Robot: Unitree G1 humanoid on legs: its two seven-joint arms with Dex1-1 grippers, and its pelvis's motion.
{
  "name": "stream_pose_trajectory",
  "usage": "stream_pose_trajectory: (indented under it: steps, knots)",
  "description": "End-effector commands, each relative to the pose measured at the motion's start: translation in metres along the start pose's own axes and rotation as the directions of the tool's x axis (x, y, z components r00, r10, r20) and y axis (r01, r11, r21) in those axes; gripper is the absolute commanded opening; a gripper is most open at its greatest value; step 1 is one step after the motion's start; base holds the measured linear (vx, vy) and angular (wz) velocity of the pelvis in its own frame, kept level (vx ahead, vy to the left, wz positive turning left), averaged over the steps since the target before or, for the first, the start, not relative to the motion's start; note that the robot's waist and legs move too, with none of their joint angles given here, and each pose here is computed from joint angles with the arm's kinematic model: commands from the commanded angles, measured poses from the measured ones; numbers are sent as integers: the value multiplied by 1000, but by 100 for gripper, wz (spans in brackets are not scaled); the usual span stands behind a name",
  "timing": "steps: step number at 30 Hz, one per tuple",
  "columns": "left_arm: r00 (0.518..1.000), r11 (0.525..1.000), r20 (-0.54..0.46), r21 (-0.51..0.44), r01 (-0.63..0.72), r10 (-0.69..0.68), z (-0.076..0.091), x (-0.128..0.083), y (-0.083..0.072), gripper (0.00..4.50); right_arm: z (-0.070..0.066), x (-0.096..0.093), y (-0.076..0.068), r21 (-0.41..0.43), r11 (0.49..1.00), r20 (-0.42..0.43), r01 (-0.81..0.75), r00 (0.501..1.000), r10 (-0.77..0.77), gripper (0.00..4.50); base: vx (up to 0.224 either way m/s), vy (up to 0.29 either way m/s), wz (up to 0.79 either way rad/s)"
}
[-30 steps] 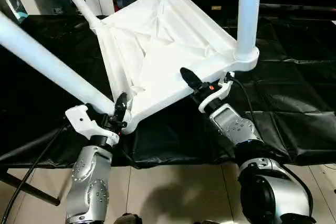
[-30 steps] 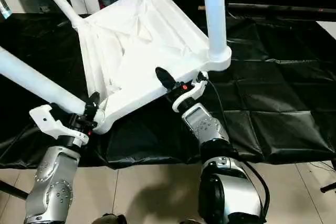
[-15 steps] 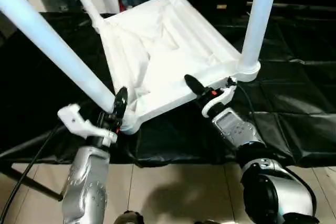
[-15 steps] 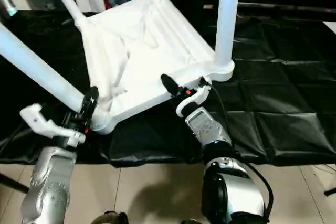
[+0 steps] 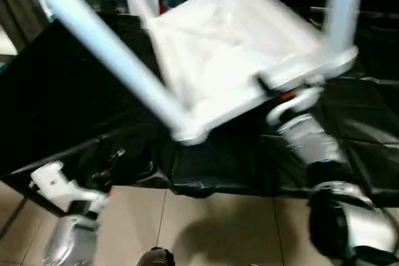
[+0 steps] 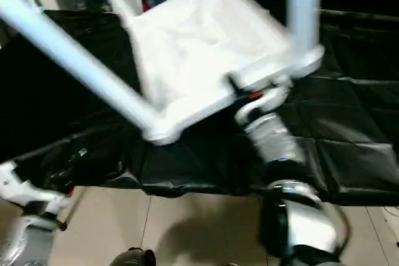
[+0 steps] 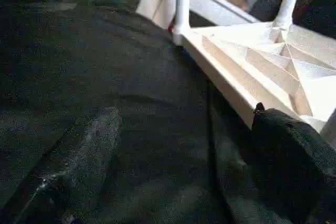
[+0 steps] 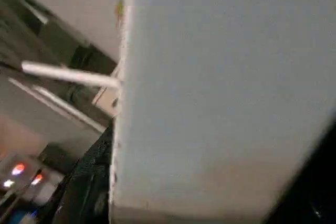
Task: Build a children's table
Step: Flip table
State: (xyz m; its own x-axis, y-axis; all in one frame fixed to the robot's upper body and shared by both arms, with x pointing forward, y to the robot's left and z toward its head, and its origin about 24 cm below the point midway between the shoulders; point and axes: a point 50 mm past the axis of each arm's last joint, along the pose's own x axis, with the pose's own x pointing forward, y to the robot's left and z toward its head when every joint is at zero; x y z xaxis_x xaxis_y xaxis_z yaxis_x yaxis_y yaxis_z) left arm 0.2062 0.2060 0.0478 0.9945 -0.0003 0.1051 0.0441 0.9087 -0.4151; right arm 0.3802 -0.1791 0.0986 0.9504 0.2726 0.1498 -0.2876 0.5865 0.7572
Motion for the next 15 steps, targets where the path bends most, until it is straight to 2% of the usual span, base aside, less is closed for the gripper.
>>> stream_pose_trajectory:
  steps: [1, 2, 4, 5, 6, 11, 15]
  knots:
    - [1000, 1000, 12, 23, 20, -20, 3, 2, -6, 450, 31, 6, 20, -91, 993, 120, -79, 989, 90, 199, 0, 0, 0]
    - [998, 994, 9, 99, 54, -55, 6, 4, -11, 450, 38, 4, 22, -146, 987, 128, -64, 988, 83, 199, 0, 0, 0]
    - [996, 984, 8, 152, 92, -94, 8, 6, -16, 450, 43, 1, 23, -204, 978, 131, -39, 989, 66, 198, 0, 0, 0]
    - [991, 970, 16, 207, 126, -132, 11, 9, -22, 450, 47, -2, 25, -247, 969, 139, -20, 989, 56, 198, 0, 0, 0]
    - [991, 969, 17, 212, 128, -135, 12, 9, -22, 450, 48, -2, 25, -251, 968, 140, -19, 989, 55, 197, 0, 0, 0]
    - [967, 928, 50, 297, 226, -251, 25, 20, -39, 450, 58, -12, 26, -381, 923, 174, 60, 985, 8, 197, 0, 0, 0]
    - [948, 904, 53, 322, 281, -313, 29, 22, -48, 450, 62, -15, 26, -446, 889, 190, 102, 982, -18, 197, 0, 0, 0]
